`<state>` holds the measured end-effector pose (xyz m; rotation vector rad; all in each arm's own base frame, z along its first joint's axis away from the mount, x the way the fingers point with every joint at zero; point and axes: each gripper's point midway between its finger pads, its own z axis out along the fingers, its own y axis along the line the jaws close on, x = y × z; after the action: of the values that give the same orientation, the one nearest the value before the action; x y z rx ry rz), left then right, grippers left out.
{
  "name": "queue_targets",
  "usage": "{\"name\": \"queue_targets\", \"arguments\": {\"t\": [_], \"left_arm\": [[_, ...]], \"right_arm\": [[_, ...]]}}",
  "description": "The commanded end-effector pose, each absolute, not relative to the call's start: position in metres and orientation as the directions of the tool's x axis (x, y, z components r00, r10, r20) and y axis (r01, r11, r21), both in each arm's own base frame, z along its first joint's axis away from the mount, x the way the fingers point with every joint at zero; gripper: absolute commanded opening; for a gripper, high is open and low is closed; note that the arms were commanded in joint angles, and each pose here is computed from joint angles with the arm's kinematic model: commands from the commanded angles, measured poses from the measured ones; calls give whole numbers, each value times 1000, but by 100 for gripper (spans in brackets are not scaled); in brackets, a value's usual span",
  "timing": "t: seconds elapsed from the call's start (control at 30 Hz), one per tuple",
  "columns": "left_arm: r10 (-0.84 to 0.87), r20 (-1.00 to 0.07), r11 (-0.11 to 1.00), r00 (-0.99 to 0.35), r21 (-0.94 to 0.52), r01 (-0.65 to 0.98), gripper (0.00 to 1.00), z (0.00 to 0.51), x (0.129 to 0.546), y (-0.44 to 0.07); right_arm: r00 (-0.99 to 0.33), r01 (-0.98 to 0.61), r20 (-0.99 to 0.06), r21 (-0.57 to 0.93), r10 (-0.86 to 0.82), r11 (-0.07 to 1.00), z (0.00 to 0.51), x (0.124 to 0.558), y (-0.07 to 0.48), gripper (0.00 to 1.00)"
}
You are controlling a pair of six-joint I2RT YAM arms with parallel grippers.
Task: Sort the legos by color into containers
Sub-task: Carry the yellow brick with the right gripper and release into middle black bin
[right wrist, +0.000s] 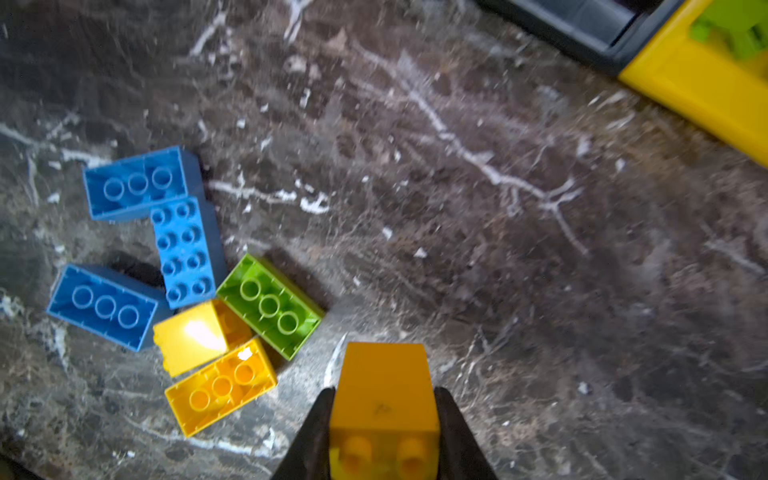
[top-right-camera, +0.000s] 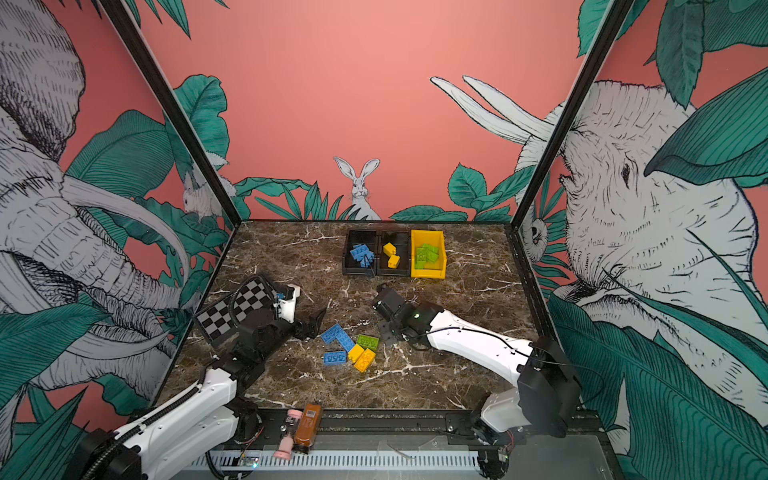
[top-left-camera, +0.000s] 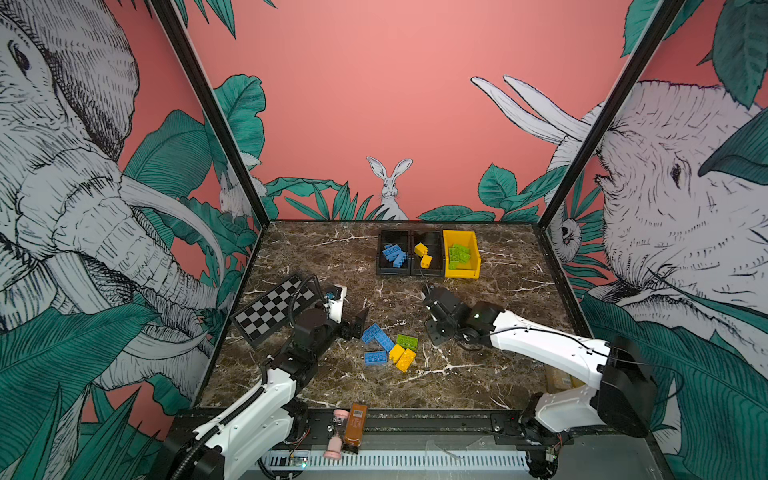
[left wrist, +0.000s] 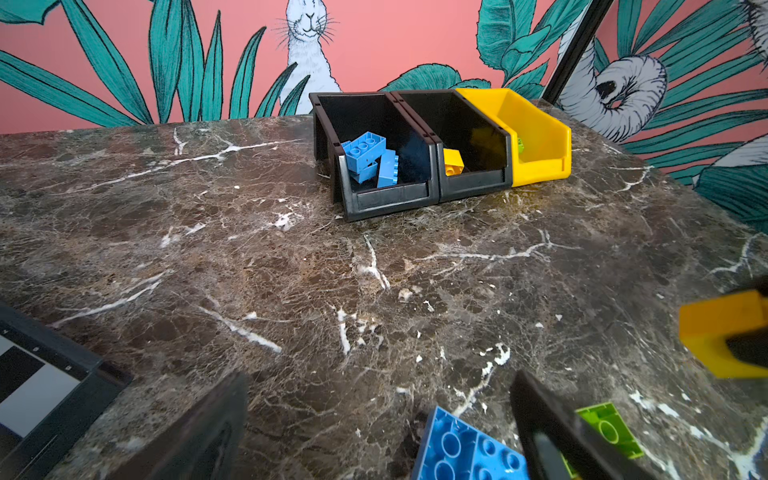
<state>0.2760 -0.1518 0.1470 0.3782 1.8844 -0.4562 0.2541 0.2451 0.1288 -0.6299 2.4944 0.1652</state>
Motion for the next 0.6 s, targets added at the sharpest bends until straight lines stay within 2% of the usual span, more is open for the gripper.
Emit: {"name": "queue_targets", "arguments": {"t": [0.0, 0.17, 0.37, 0.57], "left_arm": [[47, -937, 872, -346, -130, 473, 99, 147, 276, -153], [48, -936, 871, -349, -132, 473, 99, 145, 276, -154], [51, -935, 871, -352, -131, 474, 99, 145, 276, -154], [48, -934, 872, -353, -133, 471, 99, 145, 276, -154]], "right_arm": [[-672, -460, -612, -96, -416, 883, 146, 295, 234, 30], [-664, -439, -656, -46, -358, 898, 157, 363, 232, 28], [-635, -437, -670, -99, -384, 894, 160, 439, 245, 25], [-658, -399, -698, 3, -284, 917, 149, 499, 253, 26]]}}
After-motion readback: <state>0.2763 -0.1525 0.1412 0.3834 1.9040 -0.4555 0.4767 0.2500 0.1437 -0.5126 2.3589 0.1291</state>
